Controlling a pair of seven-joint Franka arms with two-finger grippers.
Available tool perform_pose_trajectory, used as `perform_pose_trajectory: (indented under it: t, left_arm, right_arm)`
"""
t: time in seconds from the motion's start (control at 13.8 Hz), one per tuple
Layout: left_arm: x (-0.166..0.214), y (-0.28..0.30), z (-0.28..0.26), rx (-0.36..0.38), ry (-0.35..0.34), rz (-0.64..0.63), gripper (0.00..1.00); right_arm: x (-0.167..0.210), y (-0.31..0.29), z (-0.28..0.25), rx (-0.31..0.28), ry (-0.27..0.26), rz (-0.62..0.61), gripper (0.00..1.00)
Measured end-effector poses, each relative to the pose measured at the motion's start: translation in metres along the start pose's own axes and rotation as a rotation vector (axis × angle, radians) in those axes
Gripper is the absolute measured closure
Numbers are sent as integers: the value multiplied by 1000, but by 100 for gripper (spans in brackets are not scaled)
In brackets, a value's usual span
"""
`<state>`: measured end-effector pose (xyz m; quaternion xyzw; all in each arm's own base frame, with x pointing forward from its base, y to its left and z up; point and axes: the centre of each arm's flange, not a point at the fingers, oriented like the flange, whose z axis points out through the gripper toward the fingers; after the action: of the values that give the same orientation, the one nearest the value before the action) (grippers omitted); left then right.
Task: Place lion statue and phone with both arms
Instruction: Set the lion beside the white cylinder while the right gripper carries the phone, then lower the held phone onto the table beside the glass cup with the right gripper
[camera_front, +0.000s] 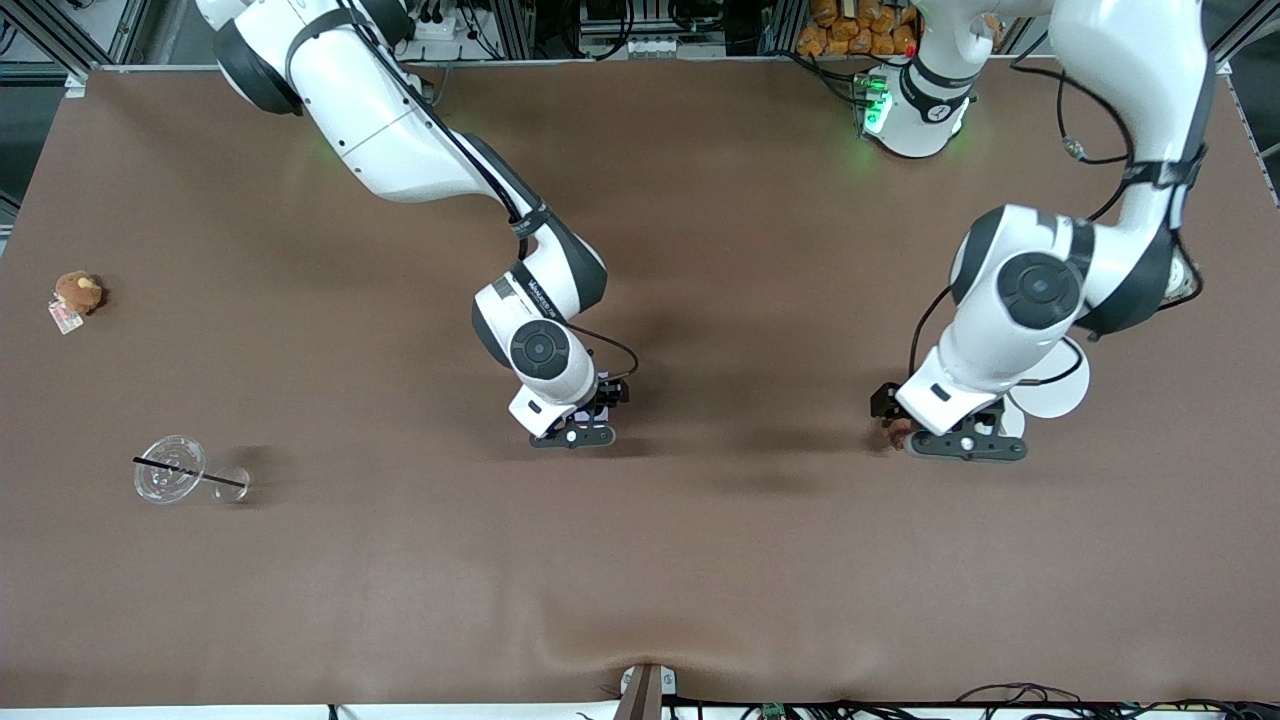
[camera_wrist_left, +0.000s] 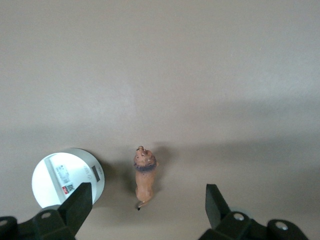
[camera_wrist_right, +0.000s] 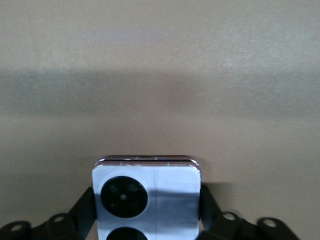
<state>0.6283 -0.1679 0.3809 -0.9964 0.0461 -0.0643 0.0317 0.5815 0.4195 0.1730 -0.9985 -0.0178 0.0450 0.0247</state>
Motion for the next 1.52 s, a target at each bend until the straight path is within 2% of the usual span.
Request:
perform_pose_trajectory:
  t: [0.14,0.43,0.58,0.8,0.94,1.09,1.23,1.52]
  left_arm:
    - [-1,-5,-27,-1,10,-15,0]
    - [-4,-34,-79,-49,23,-54,0]
    - [-2,-54,-108,-47,38,-66,0]
    - [1,-70,-160,-43,17,-82,0]
    - [2,-66,-191,-109,18,-101,0]
    - [1,-63,-215,-159,37,-111,0]
    - [-5,-62,-233,-161,53,-105,0]
    - [-24,-64,-258,-146,26,-83,0]
  right_arm:
    - [2,2,0,-10,9,-6,16]
    - [18,19,-9,-25,35,17,16]
    - [45,56,-28,-34,64,75,16]
    - [85,141,-78,-29,90,142,16]
    - [101,189,-105,-25,105,154,16]
    - [111,214,-120,-23,123,146,16]
    - [116,233,-121,-30,124,137,16]
    - [127,280,-121,-43,125,62,16]
